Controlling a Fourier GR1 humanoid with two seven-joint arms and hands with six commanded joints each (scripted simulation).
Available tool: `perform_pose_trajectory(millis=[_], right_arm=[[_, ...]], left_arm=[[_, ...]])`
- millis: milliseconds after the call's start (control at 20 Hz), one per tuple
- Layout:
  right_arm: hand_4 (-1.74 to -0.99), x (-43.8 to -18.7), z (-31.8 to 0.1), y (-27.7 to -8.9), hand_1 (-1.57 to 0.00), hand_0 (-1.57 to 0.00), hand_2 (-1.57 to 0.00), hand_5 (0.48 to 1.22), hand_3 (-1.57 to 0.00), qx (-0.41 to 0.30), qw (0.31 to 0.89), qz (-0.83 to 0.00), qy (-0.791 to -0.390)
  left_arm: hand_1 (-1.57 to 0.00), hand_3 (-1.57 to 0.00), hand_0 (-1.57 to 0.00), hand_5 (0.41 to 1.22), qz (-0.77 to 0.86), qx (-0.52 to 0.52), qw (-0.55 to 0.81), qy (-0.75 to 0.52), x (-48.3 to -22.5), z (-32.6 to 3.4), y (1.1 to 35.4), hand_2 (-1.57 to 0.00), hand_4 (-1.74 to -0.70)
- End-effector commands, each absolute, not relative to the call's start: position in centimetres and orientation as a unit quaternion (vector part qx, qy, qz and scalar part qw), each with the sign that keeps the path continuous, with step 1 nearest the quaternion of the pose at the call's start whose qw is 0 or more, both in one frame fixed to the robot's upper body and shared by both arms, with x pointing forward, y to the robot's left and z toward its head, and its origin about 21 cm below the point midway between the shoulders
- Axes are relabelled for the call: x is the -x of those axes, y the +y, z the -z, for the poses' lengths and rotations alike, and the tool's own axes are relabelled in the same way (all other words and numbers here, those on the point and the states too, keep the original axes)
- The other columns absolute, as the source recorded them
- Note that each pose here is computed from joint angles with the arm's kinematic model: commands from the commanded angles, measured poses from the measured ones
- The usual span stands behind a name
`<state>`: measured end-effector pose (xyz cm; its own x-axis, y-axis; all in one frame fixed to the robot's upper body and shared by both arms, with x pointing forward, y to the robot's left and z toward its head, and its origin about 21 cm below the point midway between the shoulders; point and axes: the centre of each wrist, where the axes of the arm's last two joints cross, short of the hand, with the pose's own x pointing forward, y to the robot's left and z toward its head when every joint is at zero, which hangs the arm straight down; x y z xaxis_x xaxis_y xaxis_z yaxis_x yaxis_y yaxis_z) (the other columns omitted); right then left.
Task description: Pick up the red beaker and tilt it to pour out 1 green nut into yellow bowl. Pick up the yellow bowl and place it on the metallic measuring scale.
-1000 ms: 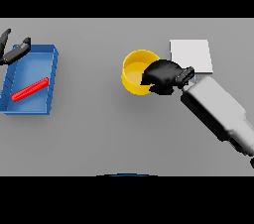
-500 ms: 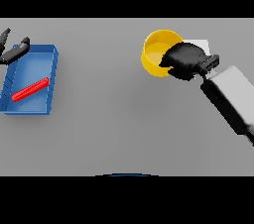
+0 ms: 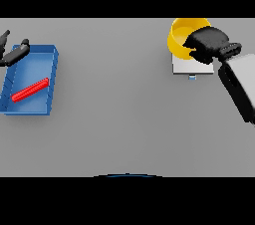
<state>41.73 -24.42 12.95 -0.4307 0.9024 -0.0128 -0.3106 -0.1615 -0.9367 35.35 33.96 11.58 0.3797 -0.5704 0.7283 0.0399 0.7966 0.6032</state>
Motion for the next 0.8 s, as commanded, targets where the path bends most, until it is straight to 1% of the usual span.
perform_pose_trajectory(millis=[0, 100, 200, 250, 350, 550, 600, 700, 750], right_arm=[[-1.741, -42.0, -12.7, -24.6, -1.57, -1.57, -1.53, 1.221, -1.16, 0.307, 0.442, -0.694, -0.477], [-1.741, -42.4, -11.5, -25.6, -1.57, -1.57, -1.5, 1.221, -1.18, 0.308, 0.457, -0.69, -0.47], [-1.741, -42.7, -10.7, -26.5, -1.57, -1.57, -1.45, 1.221, -1.24, 0.314, 0.468, -0.683, -0.465], [-1.741, -42.8, -10.3, -26.6, -1.57, -1.57, -1.43, 1.221, -1.29, 0.313, 0.47, -0.682, -0.465], [-1.741, -42.9, -9.8, -26.6, -1.57, -1.57, -1.4, 1.221, -1.34, 0.302, 0.479, -0.68, -0.466], [-1.741, -43.0, -8.5, -27.3, -1.57, -1.57, -1.38, 1.221, -1.39, 0.301, 0.49, -0.677, -0.459], [-1.741, -43.2, -8.5, -27.1, -1.57, -1.57, -1.38, 1.221, -1.4, 0.3, 0.492, -0.681, -0.452], [-1.741, -43.2, -8.3, -27.4, -1.57, -1.57, -1.38, 1.221, -1.42, 0.294, 0.497, -0.681, -0.451], [-1.741, -43.2, -8.3, -27.2, -1.57, -1.57, -1.37, 1.221, -1.45, 0.296, 0.497, -0.681, -0.45]], left_arm=[[0.0, 0.0, 0.0, 0.768, 0.192, -0.256, 0.793, -0.519, -35.5, -11.9, 33.8, 0.0, -0.86], [0.0, 0.0, 0.0, 0.779, 0.192, -0.258, 0.797, -0.511, -35.1, -11.6, 34.4, 0.0, -0.86], [0.0, 0.0, 0.0, 0.789, 0.196, -0.261, 0.797, -0.508, -35.7, -11.7, 33.6, 0.0, -0.86], [0.0, 0.0, 0.0, 0.797, 0.198, -0.262, 0.797, -0.507, -35.8, -11.4, 33.6, 0.0, -0.86], [0.0, 0.0, 0.0, 0.804, 0.199, -0.265, 0.795, -0.509, -35.9, -11.6, 33.8, 0.0, -0.86], [0.0, 0.0, 0.0, 0.802, 0.197, -0.264, 0.796, -0.508, -35.6, -11.5, 34.0, 0.0, -0.85], [0.0, 0.0, 0.0, 0.799, 0.199, -0.258, 0.794, -0.512, -35.5, -11.4, 34.0, 0.0, -0.85], [0.0, 0.0, 0.0, 0.788, 0.203, -0.261, 0.794, -0.511, -35.6, -11.6, 33.8, 0.0, -0.84], [0.0, 0.0, 0.0, 0.783, 0.2, -0.261, 0.797, -0.506, -35.7, -11.8, 33.7, 0.0, -0.84]])
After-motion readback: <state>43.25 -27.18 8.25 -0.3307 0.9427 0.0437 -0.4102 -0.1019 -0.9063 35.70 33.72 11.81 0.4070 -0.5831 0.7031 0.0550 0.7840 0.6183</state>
